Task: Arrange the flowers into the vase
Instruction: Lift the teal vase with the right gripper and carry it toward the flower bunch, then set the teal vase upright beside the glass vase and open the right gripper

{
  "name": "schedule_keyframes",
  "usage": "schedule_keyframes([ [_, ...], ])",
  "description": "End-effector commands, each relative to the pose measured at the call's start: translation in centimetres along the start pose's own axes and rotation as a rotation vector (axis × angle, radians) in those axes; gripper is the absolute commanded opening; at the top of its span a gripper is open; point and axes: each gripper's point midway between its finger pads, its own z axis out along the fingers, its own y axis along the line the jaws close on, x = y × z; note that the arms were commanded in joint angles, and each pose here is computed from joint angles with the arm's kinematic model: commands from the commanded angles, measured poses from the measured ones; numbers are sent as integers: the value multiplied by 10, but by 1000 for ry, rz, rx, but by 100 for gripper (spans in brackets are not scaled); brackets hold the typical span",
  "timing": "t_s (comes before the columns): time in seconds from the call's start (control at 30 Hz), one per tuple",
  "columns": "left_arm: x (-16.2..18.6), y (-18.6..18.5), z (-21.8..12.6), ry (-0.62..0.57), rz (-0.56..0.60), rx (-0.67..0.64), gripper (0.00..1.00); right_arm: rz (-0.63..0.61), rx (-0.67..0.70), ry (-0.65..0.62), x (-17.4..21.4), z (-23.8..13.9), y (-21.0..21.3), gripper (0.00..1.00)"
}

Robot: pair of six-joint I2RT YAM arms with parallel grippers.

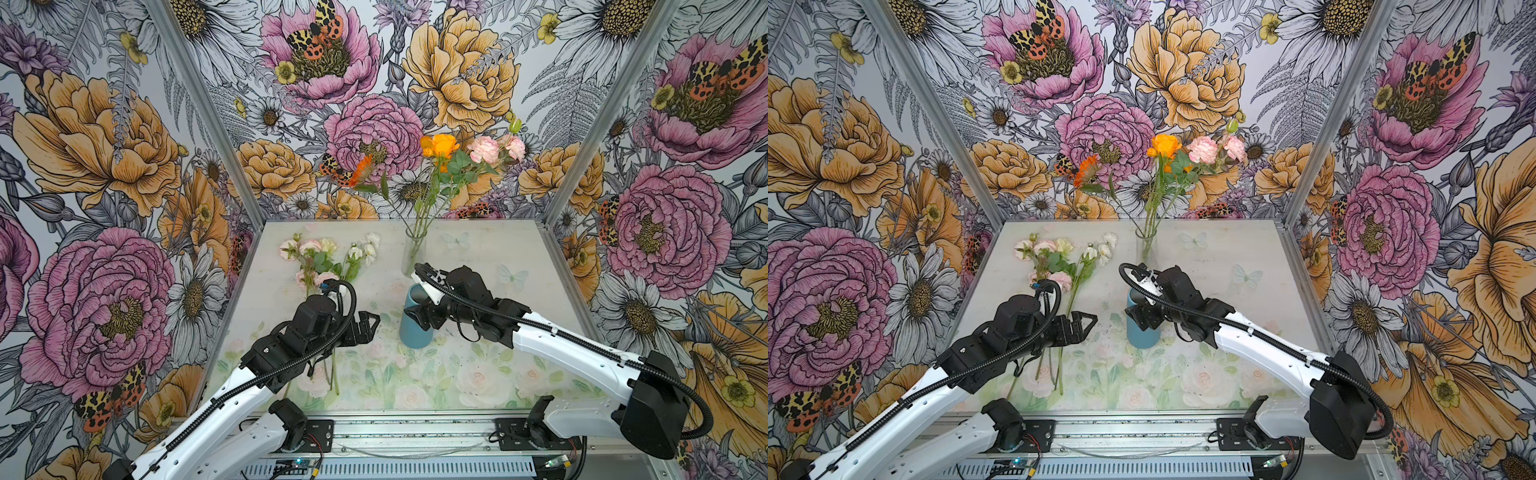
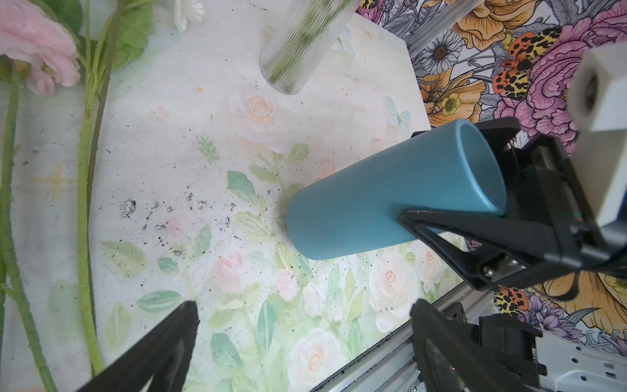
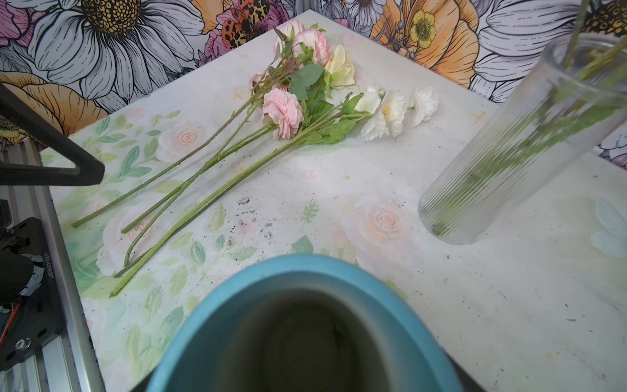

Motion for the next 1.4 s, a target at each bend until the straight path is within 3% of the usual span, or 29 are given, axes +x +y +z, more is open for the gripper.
schedule_keyframes([
  [0.0, 4, 8, 1, 10, -24, -32, 99, -8, -2, -213, -53, -7, 4, 58],
  [0.4, 0, 15, 1, -11, -10, -73, 99, -43, -22, -190, -45, 6, 15, 59],
  [0.7, -9, 21, -4, -45, -1, -107, 99, -97, 106, -231, -58, 2, 2, 54],
  [0.9, -12, 30, -1, -57, 8, -150, 99, -87, 108, -243, -55, 5, 2, 56],
  [1.13, -23, 38, 2, -72, 16, -201, 99, -64, 117, -218, -46, 13, -2, 63],
  [1.37, -28, 38, 5, -64, 24, -204, 99, -74, 127, -215, -44, 13, -3, 77],
])
